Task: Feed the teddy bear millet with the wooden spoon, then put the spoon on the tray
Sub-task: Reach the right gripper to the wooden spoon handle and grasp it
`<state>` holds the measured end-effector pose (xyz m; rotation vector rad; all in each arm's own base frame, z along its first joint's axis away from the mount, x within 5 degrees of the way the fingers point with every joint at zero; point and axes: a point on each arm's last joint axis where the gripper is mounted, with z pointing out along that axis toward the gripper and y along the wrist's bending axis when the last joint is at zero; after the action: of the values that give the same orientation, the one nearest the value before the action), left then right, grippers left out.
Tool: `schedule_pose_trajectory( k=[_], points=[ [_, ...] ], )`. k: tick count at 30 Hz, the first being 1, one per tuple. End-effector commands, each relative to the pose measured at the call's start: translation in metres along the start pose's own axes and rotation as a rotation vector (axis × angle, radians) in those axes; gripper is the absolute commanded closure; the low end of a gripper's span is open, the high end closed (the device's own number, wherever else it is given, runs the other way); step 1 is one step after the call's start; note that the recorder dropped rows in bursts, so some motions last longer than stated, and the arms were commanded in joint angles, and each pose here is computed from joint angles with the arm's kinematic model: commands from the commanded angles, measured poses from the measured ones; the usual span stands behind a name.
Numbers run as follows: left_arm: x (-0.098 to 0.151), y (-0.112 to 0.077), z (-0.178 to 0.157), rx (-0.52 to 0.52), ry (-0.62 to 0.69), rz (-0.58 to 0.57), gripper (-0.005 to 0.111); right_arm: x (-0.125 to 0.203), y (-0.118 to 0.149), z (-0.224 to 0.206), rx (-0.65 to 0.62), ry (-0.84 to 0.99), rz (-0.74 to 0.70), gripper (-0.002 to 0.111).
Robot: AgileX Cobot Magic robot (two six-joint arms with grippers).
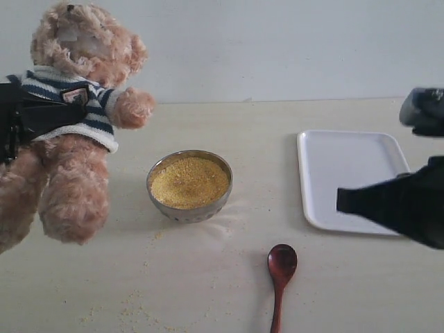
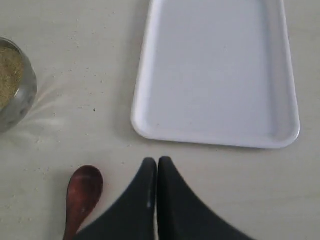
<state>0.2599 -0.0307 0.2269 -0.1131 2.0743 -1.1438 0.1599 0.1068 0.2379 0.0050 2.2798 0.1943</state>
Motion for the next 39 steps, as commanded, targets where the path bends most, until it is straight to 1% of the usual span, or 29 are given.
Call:
schedule_pose_trajectory(
  k=[1,2,3,4,5,6,8,11,13,14,15,16,17,18,19,21,23,26,28,30,33,36,39],
  points=[
    [-0.004,-0.005,-0.001,0.021,-0.022,0.008,0.102,0.041,0.027,-0.024,-0.127,-0.267,-0.172,0.108],
    [-0.004,-0.005,-0.001,0.021,-0.022,0.008,0.102,0.058,0.039,-0.032,-0.253,-0.253,-0.285,0.108],
    [-0.004,-0.005,-0.001,0.021,-0.022,0.008,0.102,0.066,0.045,-0.037,-0.313,-0.222,-0.313,0.108],
    [-0.004,-0.005,-0.001,0.021,-0.022,0.008,0.102,0.075,0.048,-0.041,-0.347,-0.163,-0.306,0.108],
    [-0.004,-0.005,-0.001,0.021,-0.022,0.008,0.102,0.079,0.048,-0.042,-0.351,-0.129,-0.292,0.108],
    [-0.004,-0.005,-0.001,0.021,-0.022,0.008,0.102,0.082,0.045,-0.041,-0.328,-0.087,-0.255,0.108],
    [-0.004,-0.005,-0.001,0.021,-0.022,0.008,0.102,0.085,0.044,-0.040,-0.311,-0.048,-0.225,0.108],
    [-0.004,-0.005,-0.001,0.021,-0.022,0.008,0.102,0.096,0.052,-0.033,-0.331,0.013,-0.278,0.108],
    [-0.004,-0.005,-0.001,0.021,-0.022,0.008,0.102,0.113,0.058,-0.013,-0.276,0.096,-0.357,0.098],
    [-0.004,-0.005,-0.001,0.021,-0.022,0.008,0.102,0.122,0.062,0.000,-0.222,0.136,-0.396,0.083],
    [-0.004,-0.005,-0.001,0.021,-0.022,0.008,0.102,0.124,0.065,0.003,-0.205,0.145,-0.400,0.073],
    [-0.004,-0.005,-0.001,0.021,-0.022,0.008,0.102,0.125,0.072,0.008,-0.164,0.152,-0.391,0.054],
    [-0.004,-0.005,-0.001,0.023,-0.022,0.008,0.102,0.125,0.076,0.009,-0.163,0.153,-0.390,0.047],
    [-0.004,-0.005,-0.001,0.023,-0.022,0.008,0.102,0.125,0.087,0.011,-0.166,0.151,-0.387,0.039],
    [-0.004,-0.005,-0.001,0.023,-0.022,0.008,0.102,0.125,0.090,0.013,-0.159,0.151,-0.383,0.040],
    [-0.004,-0.005,-0.001,0.025,-0.021,0.008,0.102,0.127,0.098,0.023,-0.057,0.146,-0.354,0.040],
    [-0.004,-0.005,-0.001,0.029,-0.020,0.008,0.102,0.136,0.101,0.030,-0.004,0.191,-0.327,0.040],
    [-0.004,-0.005,-0.001,0.029,-0.020,0.008,0.102,0.151,0.100,0.035,0.027,0.276,-0.294,0.040],
    [-0.004,-0.005,-0.001,0.029,-0.020,0.008,0.102,0.152,0.099,0.037,0.041,0.275,-0.299,0.044],
    [-0.004,-0.006,-0.001,0.031,-0.020,0.008,0.102,0.149,0.095,0.038,0.081,0.258,-0.291,0.044],
    [-0.004,-0.006,-0.001,0.036,-0.019,0.008,0.102,0.147,0.089,0.046,0.073,0.312,-0.271,0.044],
    [-0.004,-0.006,-0.001,0.035,-0.019,0.008,0.102,0.142,0.077,0.059,0.076,0.372,-0.205,0.044],
    [-0.004,-0.006,-0.001,0.035,-0.019,0.008,0.102,0.136,0.071,0.067,0.066,0.388,-0.212,0.044]
  ],
)
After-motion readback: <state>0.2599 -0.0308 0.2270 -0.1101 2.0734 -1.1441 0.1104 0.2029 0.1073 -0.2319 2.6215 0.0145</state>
